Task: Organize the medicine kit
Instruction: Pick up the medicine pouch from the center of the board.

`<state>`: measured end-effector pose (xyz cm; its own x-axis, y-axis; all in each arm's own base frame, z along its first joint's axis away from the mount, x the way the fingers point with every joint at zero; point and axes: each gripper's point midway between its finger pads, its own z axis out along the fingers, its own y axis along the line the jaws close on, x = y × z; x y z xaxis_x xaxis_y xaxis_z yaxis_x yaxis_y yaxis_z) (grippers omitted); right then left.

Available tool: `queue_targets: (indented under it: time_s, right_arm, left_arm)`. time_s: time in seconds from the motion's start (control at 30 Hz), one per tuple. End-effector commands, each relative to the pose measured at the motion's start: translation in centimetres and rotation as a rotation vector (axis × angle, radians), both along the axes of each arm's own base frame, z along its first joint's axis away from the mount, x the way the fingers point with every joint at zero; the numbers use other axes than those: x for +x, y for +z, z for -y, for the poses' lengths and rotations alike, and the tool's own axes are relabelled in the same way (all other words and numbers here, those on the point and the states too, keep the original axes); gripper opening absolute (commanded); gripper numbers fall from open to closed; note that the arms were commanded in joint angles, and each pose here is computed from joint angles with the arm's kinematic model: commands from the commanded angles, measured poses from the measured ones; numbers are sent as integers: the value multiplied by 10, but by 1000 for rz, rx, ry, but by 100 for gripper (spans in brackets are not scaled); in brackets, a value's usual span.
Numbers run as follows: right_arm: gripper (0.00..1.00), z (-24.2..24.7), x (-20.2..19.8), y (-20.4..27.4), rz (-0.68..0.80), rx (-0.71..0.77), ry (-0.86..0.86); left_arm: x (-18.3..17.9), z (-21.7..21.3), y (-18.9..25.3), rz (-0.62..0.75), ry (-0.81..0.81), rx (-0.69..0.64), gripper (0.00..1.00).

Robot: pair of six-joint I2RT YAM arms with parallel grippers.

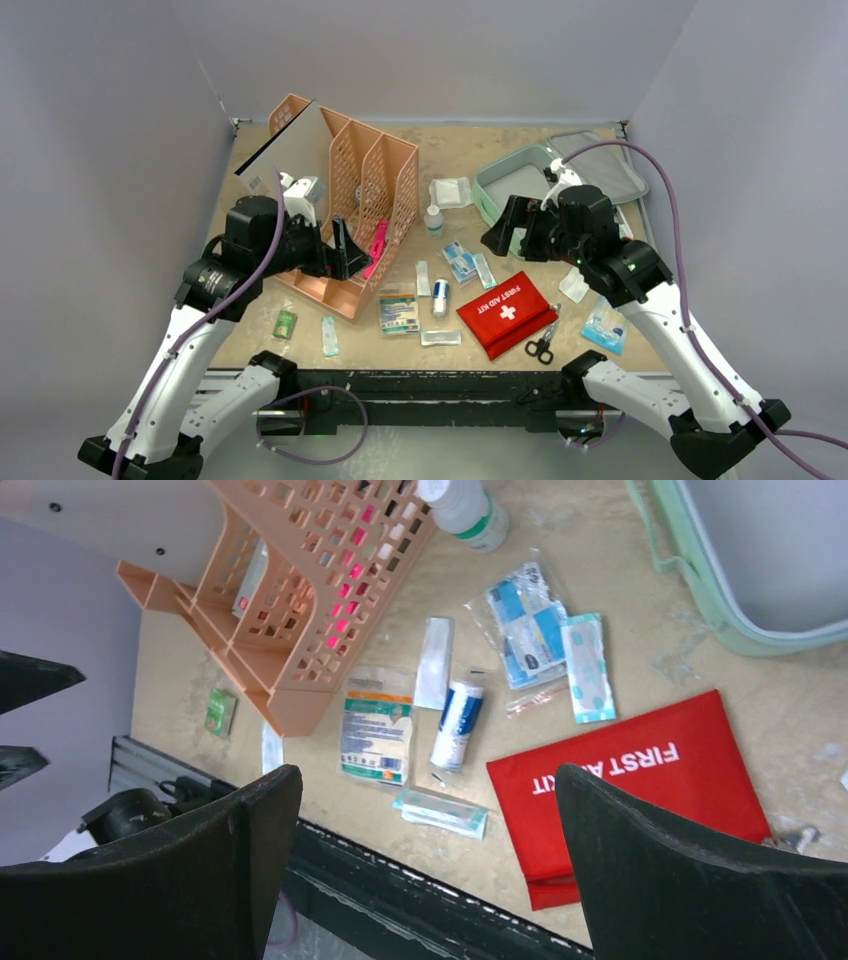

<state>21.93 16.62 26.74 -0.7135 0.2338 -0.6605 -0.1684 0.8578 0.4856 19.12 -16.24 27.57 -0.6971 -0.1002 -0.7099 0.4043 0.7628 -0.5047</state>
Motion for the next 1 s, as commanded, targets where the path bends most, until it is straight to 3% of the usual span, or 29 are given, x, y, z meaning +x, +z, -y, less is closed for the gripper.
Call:
queue_targets:
  time_s: [0.0, 0.2, 0.3, 0.4, 0.57, 0.7, 0.97]
  right_arm:
    - [98, -22, 15, -4, 54, 27, 96]
    - [81, -32, 39, -30, 17, -23, 94]
    - [68, -24, 42, -53, -85, -67, 11]
    - [61, -11, 34, -82, -216, -103, -107]
    - [66, 33, 6, -124, -407, -158, -444]
    - [66, 59, -23, -148, -505, -190, -617]
    - [65, 81, -43, -183, -533, -191, -760]
  left_arm:
    - [4, -14, -19, 66, 25, 76, 98]
    - [7, -28, -49, 57, 84, 136, 98]
    - [8, -27, -51, 57, 79, 137, 98]
    - [8, -27, -53, 51, 81, 144, 98]
    - [7, -29, -51, 71, 89, 138, 98]
    - [7, -32, -50, 84, 105, 143, 98]
    - [5, -32, -47, 97, 97, 135, 98]
